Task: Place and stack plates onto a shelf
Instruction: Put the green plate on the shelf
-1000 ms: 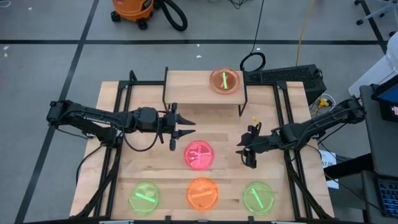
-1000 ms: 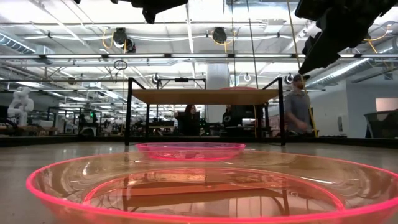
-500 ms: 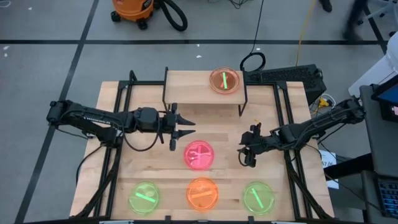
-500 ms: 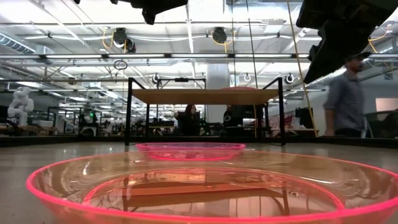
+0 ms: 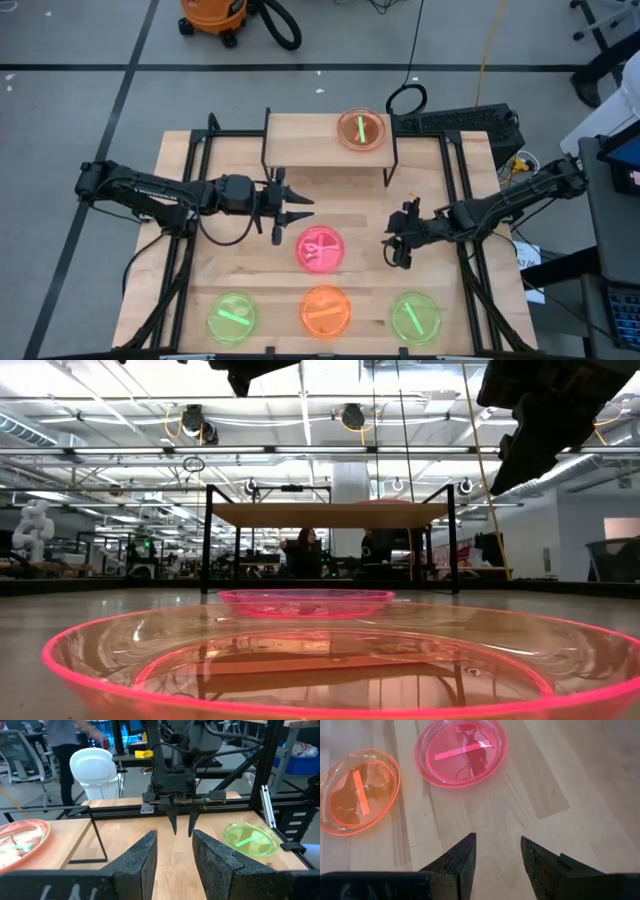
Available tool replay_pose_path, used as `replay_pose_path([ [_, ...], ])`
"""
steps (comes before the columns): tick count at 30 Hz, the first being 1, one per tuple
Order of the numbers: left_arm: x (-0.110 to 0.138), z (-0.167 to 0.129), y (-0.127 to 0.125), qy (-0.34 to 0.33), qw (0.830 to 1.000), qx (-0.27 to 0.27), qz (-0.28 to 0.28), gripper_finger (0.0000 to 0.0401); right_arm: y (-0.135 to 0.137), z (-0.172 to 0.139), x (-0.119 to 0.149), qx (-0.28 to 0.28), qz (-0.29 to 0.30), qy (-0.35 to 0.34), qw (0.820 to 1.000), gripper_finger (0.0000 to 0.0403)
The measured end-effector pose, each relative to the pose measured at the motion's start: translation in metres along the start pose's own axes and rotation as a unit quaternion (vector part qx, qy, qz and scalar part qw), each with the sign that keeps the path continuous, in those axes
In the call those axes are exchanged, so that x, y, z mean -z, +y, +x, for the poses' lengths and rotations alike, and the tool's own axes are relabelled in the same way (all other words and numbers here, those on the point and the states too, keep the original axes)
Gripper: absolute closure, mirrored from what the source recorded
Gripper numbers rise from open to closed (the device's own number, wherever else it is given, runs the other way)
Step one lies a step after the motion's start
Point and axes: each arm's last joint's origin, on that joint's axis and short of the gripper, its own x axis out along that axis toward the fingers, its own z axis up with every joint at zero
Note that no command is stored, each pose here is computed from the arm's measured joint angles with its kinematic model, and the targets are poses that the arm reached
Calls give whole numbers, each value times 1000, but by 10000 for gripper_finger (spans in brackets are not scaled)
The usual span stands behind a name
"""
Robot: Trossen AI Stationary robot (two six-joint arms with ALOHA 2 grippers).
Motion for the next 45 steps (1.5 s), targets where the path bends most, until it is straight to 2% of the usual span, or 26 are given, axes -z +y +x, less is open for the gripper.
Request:
replay_pose_path([
  [12, 0, 0, 0, -1, 1000, -1, 1, 270, -11, 26, 36, -12, 46, -6, 999, 266],
  [17, 0, 0, 0, -1, 1000, -1, 1, 270, -14, 30, 43, -19, 53, 9, 998, 266],
  [29, 1, 0, 0, 6, 1000, -1, 1, 270, -2, 26, 53, -87, 81, 74, 990, 266],
  [34, 2, 0, 0, 8, 1000, 0, 3, 270, 6, 23, 59, -120, 66, 101, 985, 266],
  [45, 0, 0, 2, 2, 1000, -7, 20, 270, 19, 25, 72, -128, 37, 124, 983, 266],
])
